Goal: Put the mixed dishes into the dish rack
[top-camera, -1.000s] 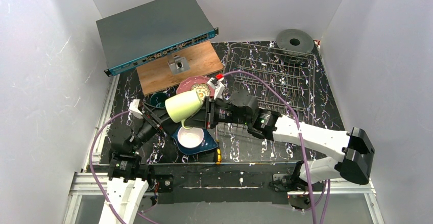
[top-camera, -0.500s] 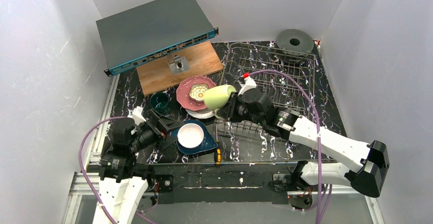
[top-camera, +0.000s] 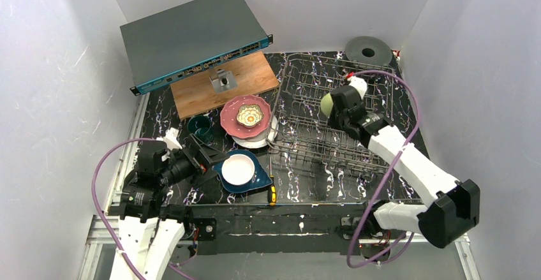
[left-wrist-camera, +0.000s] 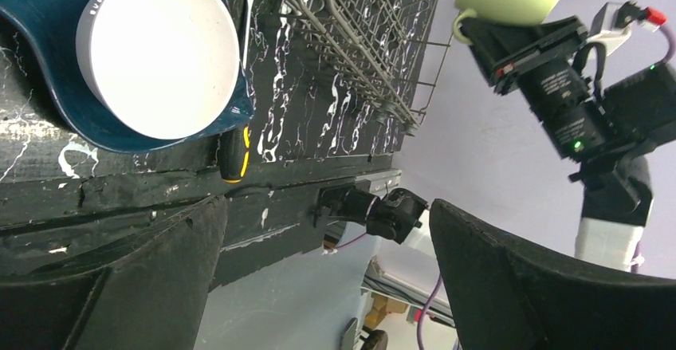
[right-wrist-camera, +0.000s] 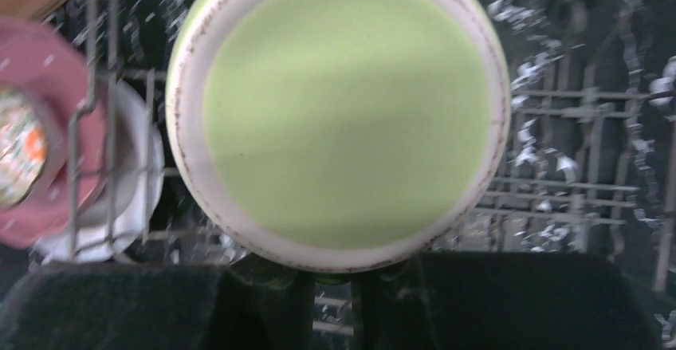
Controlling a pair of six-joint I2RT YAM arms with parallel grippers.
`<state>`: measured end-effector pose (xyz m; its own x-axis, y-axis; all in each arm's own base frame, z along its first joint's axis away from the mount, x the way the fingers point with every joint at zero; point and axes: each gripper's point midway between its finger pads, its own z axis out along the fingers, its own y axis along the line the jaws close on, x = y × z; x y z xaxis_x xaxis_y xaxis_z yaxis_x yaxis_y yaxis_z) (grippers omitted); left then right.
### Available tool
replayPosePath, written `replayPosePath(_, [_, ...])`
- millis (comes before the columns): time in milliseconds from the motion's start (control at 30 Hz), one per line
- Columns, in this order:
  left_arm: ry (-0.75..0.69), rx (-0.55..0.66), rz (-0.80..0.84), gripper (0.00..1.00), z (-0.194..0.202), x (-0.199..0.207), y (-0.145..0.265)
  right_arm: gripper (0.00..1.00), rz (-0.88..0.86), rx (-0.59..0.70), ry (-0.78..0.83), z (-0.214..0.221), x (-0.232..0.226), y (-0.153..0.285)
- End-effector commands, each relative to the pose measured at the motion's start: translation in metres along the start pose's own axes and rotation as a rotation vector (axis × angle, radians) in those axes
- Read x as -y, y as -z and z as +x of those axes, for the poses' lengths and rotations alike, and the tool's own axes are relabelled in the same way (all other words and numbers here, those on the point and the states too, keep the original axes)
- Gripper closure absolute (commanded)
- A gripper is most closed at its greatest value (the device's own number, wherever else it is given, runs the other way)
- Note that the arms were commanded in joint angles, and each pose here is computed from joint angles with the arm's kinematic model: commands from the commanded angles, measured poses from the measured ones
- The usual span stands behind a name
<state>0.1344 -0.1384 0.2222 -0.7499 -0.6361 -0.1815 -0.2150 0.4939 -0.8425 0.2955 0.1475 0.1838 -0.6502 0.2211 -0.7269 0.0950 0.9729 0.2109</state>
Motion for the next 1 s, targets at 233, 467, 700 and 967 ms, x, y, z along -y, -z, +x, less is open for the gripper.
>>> replayPosePath(233, [-0.043, -0.023, -0.012, 0.02, 0.004, 0.001, 0.006, 0.99, 0.257, 0.202, 0.039, -0.104, 0.069, -0.046])
replayPosePath(467, [-0.043, -0.026, -0.007, 0.02, 0.009, -0.002, 0.008, 0.99, 0.270, 0.185, 0.076, -0.123, 0.105, -0.093])
replayPosePath(700, [-0.050, -0.031, -0.005, 0.02, 0.011, -0.001, 0.010, 0.99, 0.266, 0.143, 0.076, -0.140, 0.130, -0.129])
replayPosePath(967, [-0.049, -0.037, -0.012, 0.02, 0.012, -0.003, 0.011, 0.99, 0.255, 0.085, 0.086, -0.145, 0.147, -0.167])
